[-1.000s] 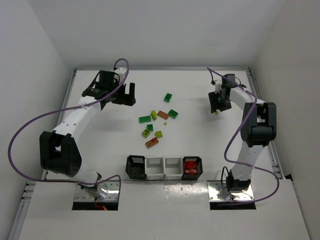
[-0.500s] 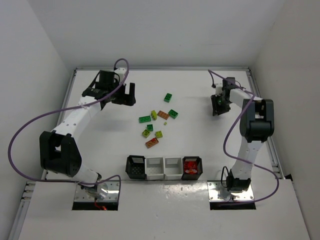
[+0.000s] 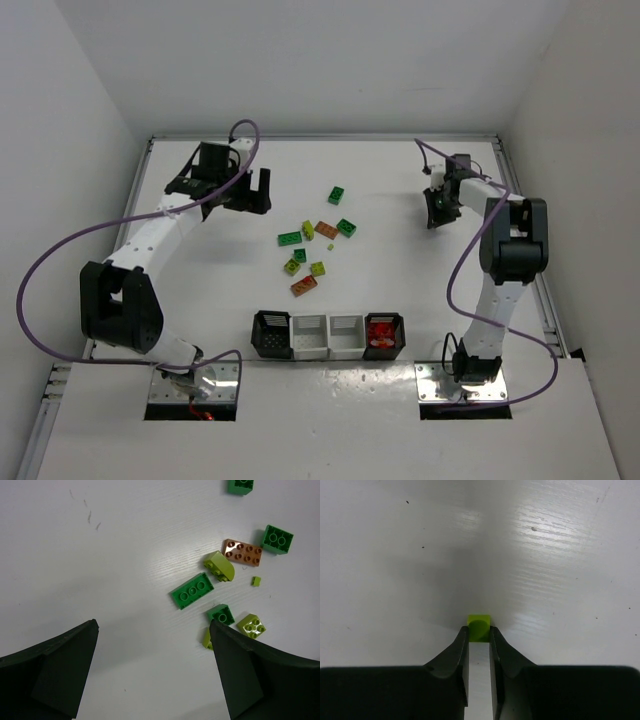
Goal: Sort the legos into containers by color
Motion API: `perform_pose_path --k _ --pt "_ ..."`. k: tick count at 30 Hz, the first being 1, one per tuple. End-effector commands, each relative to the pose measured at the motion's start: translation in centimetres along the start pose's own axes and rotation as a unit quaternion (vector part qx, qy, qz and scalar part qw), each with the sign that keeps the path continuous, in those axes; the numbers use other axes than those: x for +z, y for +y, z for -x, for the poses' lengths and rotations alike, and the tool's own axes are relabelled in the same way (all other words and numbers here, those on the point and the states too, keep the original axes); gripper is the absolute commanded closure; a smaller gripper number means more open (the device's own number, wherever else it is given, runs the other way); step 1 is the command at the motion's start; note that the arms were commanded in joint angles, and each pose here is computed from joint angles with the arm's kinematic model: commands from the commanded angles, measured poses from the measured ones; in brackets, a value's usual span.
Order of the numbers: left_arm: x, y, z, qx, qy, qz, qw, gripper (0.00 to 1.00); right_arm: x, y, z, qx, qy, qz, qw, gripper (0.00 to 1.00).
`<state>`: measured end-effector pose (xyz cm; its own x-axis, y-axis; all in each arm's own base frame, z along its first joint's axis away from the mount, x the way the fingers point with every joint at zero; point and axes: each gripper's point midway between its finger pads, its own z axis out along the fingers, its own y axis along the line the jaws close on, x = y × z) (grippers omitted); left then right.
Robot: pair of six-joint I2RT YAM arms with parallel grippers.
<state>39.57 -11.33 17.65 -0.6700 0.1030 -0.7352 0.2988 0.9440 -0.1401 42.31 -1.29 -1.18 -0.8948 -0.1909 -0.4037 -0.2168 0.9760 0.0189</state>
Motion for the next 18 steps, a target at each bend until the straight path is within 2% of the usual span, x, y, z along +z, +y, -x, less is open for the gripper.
perform_pose_path --k 1,4,5,6,8,12,15,18 --pt "0.3 0.3 0.6 0.006 -0.010 0.002 1.000 0.00 -1.3 0.2 -0.1 -0.028 -0.013 0.004 1.000 0.91" --pt "0.3 0.4 0.6 0.012 -0.010 0.002 1.000 0.00 -4.3 3.1 -0.6 -0.053 -0.026 0.050 0.997 0.92" --pt "0.3 0.4 0.6 0.020 -0.010 0.002 1.000 0.00 -7.2 5.0 1.2 -0.079 -0.069 0.084 0.991 0.94" --pt "0.3 0.9 0.0 0.029 -0.001 0.006 1.000 0.00 -8.6 6.1 0.1 -0.084 -0.059 0.108 0.989 0.94" --pt "1.2 0.4 -1.6 0.040 0.030 -0.022 0.999 0.00 -12.6 9.9 0.1 -0.135 -0.081 0.159 0.975 0.94" --pt "2.4 -0.8 -2.9 0.067 0.056 -0.074 0.993 0.00 -18.2 16.6 -1.5 -0.201 -0.107 0.250 0.941 0.95" --pt "3.8 -1.7 -4.0 0.077 0.077 -0.073 0.991 0.03 -21.0 21.2 -3.4 -0.242 -0.104 0.313 0.913 0.95" --pt "4.5 -1.8 -4.4 0.084 0.087 -0.064 0.991 0.04 -22.0 24.5 -5.5 -0.289 -0.091 0.341 0.890 0.95"
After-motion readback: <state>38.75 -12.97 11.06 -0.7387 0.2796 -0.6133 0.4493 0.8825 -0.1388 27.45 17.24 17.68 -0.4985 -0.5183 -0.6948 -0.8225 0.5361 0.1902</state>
